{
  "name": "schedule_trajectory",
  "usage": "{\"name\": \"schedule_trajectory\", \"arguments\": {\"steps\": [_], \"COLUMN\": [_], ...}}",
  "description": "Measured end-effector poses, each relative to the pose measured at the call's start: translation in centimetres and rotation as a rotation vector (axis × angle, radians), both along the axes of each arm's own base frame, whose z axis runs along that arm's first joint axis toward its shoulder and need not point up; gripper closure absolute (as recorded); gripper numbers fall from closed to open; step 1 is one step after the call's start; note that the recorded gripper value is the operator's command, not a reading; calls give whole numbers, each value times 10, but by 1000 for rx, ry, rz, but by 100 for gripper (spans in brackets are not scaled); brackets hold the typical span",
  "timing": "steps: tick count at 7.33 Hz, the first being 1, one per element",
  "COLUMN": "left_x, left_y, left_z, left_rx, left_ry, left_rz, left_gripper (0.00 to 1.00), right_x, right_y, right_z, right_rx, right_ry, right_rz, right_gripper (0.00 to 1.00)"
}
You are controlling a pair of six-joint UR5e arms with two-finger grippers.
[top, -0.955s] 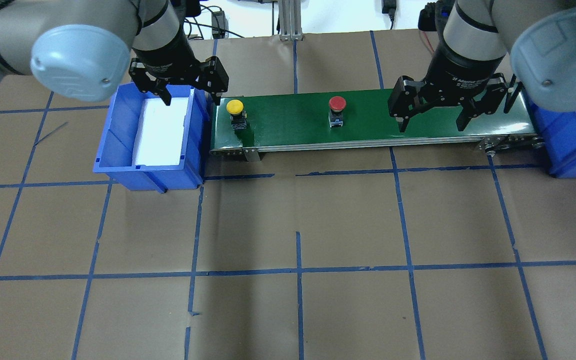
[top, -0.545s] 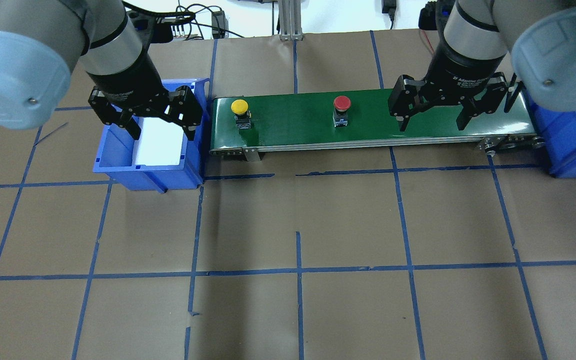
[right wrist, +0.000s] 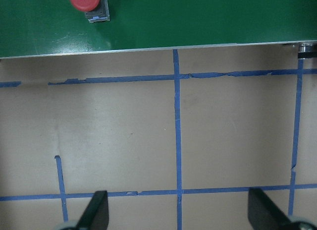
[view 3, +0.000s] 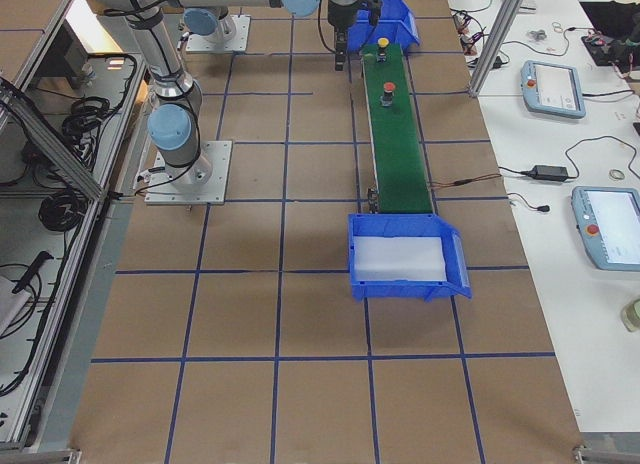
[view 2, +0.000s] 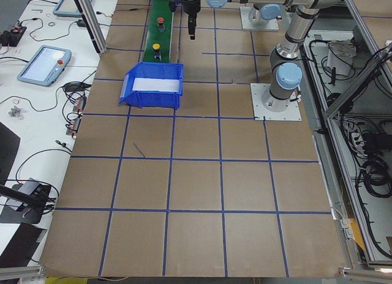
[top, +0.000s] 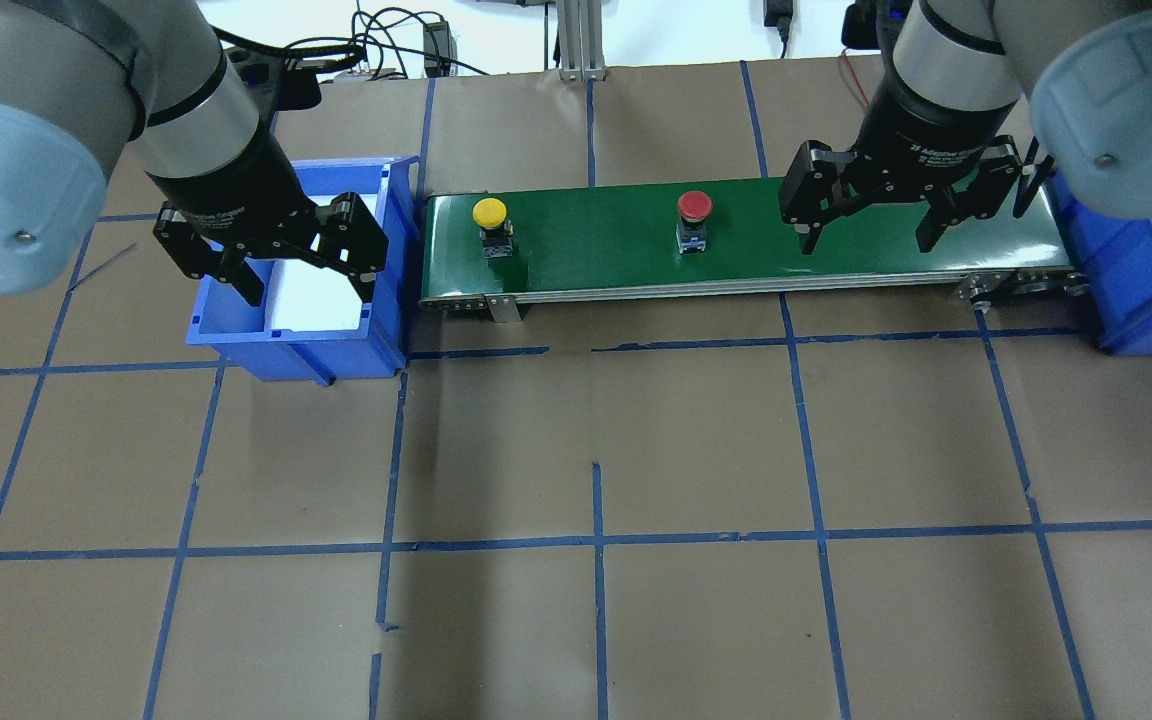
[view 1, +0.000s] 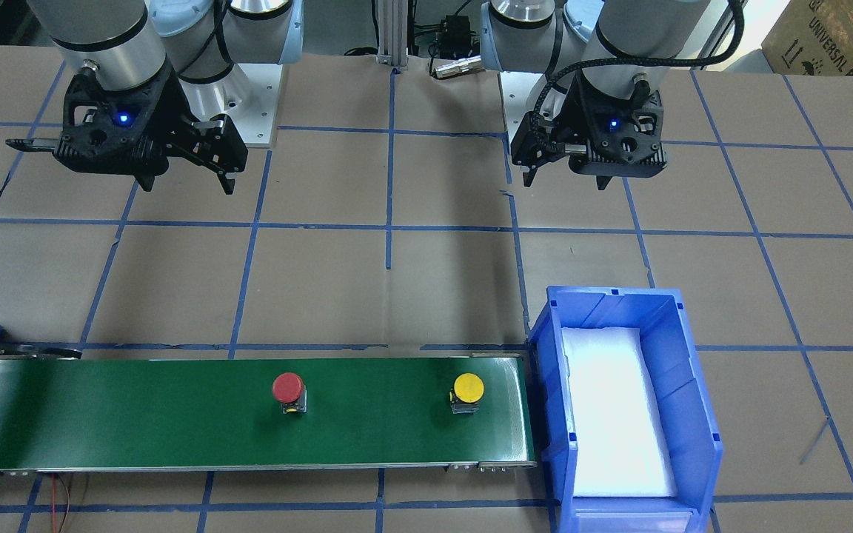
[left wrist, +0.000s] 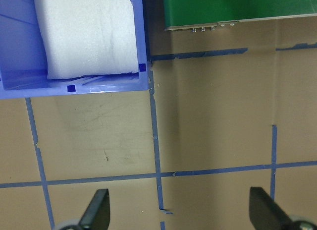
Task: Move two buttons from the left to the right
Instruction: 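Open the left gripper and withdraw it above the empty bin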
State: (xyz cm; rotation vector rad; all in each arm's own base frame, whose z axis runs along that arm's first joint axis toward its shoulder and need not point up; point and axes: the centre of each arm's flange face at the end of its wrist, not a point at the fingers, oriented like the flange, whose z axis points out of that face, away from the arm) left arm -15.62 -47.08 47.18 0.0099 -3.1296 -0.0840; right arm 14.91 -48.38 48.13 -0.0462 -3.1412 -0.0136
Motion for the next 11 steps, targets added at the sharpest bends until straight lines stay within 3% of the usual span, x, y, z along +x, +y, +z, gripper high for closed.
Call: {"name": "schedule_trajectory", "arguments": {"steps": [5, 11], "left_x": [-1, 4], "left_y": [0, 11], "left_z": [7, 15], "left_rx": [-12, -33], "left_ry": [-9, -45], "left_rz": [85, 93], "left_gripper": [0, 0], "right_x": [-2, -2], "right_y": [-1, -2], "right_z": [0, 2], "right_rx": [-2, -14], "right_ry": [0, -3], "right_rz": [-3, -4], "right_gripper": [0, 0]}}
